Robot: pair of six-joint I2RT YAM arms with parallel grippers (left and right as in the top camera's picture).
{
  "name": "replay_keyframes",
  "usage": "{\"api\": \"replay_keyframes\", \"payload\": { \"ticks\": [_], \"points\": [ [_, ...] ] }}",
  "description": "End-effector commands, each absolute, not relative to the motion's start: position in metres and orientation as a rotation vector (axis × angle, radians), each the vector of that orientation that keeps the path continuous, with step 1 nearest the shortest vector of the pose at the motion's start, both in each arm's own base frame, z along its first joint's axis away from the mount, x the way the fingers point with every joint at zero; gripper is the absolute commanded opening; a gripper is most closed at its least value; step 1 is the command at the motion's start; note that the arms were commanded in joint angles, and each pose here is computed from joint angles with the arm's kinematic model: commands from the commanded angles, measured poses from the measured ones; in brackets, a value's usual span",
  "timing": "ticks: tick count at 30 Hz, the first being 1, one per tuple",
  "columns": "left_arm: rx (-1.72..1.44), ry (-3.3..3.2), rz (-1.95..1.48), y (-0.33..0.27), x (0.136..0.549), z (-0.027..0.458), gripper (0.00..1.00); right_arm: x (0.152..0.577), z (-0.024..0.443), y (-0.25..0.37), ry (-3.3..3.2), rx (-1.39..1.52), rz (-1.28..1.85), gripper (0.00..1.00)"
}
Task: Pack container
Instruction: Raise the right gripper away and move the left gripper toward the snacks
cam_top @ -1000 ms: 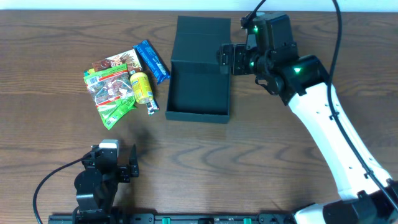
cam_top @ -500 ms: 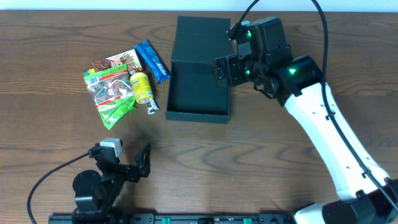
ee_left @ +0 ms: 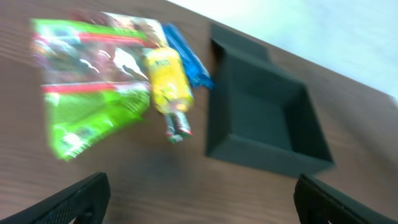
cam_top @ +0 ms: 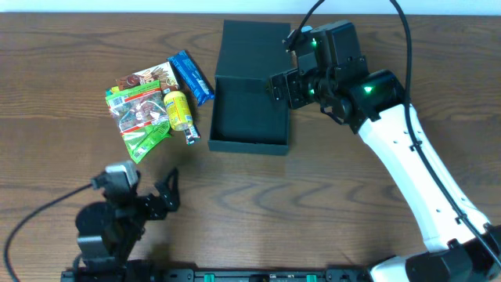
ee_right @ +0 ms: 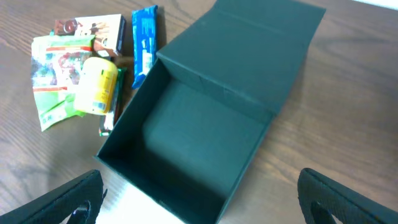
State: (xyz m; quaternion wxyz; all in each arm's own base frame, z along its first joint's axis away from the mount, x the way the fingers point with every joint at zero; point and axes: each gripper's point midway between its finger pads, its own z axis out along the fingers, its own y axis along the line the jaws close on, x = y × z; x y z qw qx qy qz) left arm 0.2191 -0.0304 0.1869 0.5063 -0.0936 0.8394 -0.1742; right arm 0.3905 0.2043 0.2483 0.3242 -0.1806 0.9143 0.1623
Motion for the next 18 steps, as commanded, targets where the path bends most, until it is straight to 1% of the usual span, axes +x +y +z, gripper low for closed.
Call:
{"api": "replay_keyframes", "payload": {
  "ticks": [1,4,7,9,13,18],
  "points": [
    [-0.252,2.068,-0.128,0.007,0.233,0.214,0.95,0.394,0.249,0.207,2.344,-0.6,0.378,0.99],
    [-0.234,2.136,-0.102,0.009,0.253,0.236,0.95,0.402,0.258,0.209,2.259,-0.69,0.339,0.99],
    [-0.194,2.161,-0.185,-0.003,0.279,0.252,0.95,0.409,0.262,0.205,2.234,-0.677,0.33,0.99],
    [-0.197,2.168,-0.231,-0.008,0.288,0.252,0.95,0.412,0.263,0.203,2.229,-0.668,0.326,0.99],
    [-0.195,2.25,-0.23,-0.007,0.295,0.231,0.95,0.416,0.263,0.193,2.235,-0.642,0.316,0.99],
    [-0.136,2.529,-0.203,-0.008,0.278,0.172,0.95,0.424,0.265,0.181,2.231,-0.603,0.3,0.99]
  ]
}}
